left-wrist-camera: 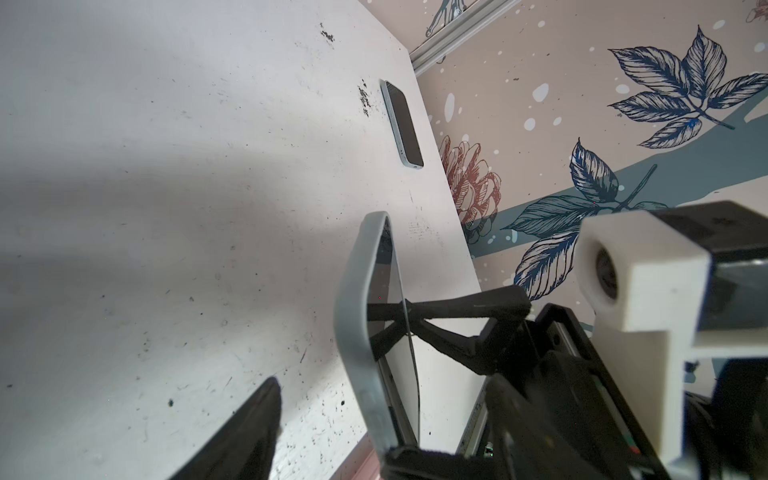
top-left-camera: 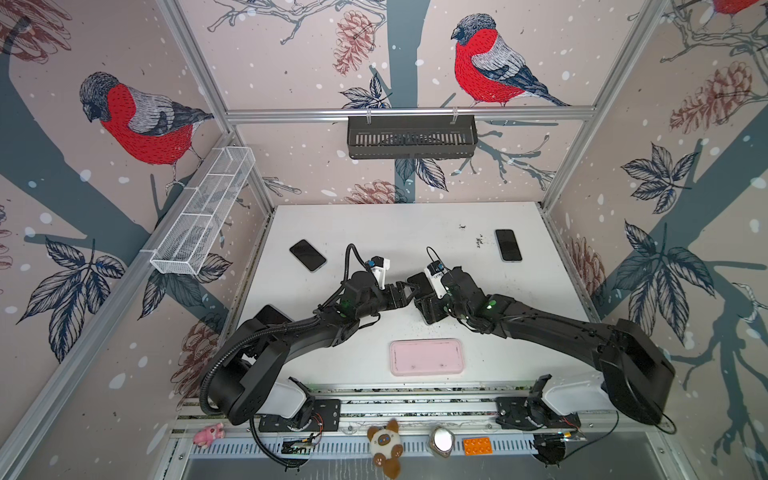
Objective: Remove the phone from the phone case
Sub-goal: 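Carry the phone toward the left gripper while the left gripper grasps its edge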
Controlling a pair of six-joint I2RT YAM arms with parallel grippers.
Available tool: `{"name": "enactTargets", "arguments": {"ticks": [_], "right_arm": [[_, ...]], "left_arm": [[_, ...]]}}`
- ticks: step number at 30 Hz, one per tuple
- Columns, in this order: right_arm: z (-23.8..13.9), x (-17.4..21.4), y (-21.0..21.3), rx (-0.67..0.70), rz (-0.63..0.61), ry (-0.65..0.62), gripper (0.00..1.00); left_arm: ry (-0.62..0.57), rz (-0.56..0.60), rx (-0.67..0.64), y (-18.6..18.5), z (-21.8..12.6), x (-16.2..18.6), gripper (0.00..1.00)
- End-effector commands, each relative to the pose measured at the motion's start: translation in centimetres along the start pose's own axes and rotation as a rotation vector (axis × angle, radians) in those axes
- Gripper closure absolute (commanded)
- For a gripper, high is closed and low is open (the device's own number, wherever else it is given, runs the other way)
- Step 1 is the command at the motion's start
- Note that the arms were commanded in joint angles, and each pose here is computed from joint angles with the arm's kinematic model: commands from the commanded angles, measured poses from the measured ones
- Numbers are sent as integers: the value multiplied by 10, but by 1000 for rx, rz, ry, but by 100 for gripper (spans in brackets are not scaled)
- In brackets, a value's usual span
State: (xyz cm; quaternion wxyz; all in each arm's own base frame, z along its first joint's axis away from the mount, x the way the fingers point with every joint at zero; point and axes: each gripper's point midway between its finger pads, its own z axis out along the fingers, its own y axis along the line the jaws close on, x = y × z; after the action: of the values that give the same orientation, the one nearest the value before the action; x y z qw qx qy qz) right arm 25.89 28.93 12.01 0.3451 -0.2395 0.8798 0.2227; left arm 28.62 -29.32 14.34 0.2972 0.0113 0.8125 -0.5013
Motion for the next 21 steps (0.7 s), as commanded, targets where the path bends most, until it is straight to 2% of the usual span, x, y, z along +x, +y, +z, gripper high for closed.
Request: {"name": "enactTargets", "arguments": {"ticks": [1,7,12,17,21], "right_arm": [[-4,-16,11,-43,-26,-69,50],[-5,-13,15,-62,-29,-68,51],[-9,-14,19,-81,-30,-77,52],[-9,-12,18,-75,-37,-73,54],[-10,-11,20,-86,-38,-78,54]], "left_arm": [[-57,-14,89,-18,1,-16,34],[-57,-53,134,-20,3,-15,53],[-46,-76,137,-15,6,-10,63],[-43,-85,136,-13,6,-9,83],[-43,-90,135,-14,5,-9,93]]}}
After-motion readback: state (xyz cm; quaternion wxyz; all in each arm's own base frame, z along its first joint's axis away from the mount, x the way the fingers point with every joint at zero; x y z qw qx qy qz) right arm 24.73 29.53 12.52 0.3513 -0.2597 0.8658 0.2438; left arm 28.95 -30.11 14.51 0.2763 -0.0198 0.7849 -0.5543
